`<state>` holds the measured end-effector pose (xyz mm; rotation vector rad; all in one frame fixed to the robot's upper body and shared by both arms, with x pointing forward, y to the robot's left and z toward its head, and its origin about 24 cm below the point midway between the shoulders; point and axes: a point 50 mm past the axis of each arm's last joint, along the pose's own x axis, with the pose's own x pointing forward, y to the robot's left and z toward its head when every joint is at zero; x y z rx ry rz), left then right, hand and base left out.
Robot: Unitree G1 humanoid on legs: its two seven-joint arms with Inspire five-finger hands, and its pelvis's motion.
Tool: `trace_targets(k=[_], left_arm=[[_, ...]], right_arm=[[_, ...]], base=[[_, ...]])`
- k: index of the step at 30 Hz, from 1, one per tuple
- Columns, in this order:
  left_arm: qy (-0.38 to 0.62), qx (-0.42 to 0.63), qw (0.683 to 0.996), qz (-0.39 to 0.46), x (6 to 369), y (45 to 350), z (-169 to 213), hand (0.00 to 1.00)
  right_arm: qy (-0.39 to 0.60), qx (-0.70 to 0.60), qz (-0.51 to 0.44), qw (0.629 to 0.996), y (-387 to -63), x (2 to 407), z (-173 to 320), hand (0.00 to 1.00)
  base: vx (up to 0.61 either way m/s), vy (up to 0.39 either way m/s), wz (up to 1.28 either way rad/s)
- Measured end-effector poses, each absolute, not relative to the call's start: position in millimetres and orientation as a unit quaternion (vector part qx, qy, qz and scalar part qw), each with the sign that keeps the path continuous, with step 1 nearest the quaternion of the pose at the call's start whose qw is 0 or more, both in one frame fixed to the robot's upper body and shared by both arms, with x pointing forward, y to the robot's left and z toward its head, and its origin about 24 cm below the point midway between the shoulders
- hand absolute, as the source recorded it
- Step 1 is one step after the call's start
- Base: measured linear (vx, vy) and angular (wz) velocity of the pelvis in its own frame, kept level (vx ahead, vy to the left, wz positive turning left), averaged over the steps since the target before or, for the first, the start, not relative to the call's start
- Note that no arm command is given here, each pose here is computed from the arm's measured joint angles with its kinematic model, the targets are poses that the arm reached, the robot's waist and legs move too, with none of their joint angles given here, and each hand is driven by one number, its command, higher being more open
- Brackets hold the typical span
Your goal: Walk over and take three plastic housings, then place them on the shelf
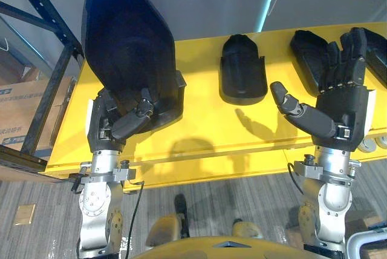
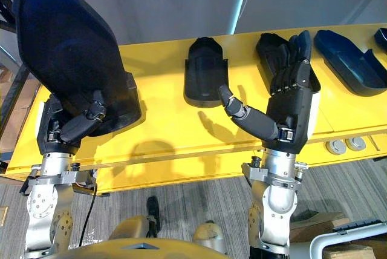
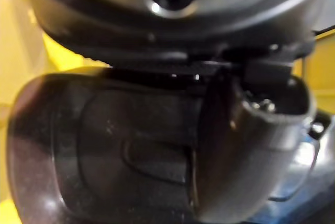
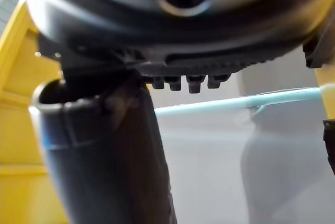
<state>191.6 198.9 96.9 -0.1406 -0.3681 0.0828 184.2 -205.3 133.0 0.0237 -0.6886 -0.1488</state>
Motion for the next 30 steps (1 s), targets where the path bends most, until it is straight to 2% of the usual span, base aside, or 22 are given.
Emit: trace_targets(k=[5, 11, 22, 30], left_arm=[[-0.127, -0.099, 0.986, 0.042, 195, 199, 86, 0.00], [-0.061, -0.158, 0.983, 0.073, 216, 218, 65, 0.00], [-0.035, -0.260, 0.961, 0.086, 254, 241, 50, 0.00], [-0.028, -0.249, 0.965, 0.083, 277, 251, 60, 0.00]], right_arm=[[-0.327, 0.010, -0.062, 0.943, -204, 184, 130, 1.00], [-0.313, -0.014, -0.002, 0.950, -198, 193, 130, 1.00], [-0.286, -0.067, 0.108, 0.950, -193, 211, 132, 1.00], [-0.296, -0.051, 0.178, 0.937, -172, 217, 139, 1.00]], base=[[-0.09, 0.005, 0.02], [0.01, 0.026, -0.18], [-0.03, -0.004, -0.13], [-0.04, -0.021, -0.12]])
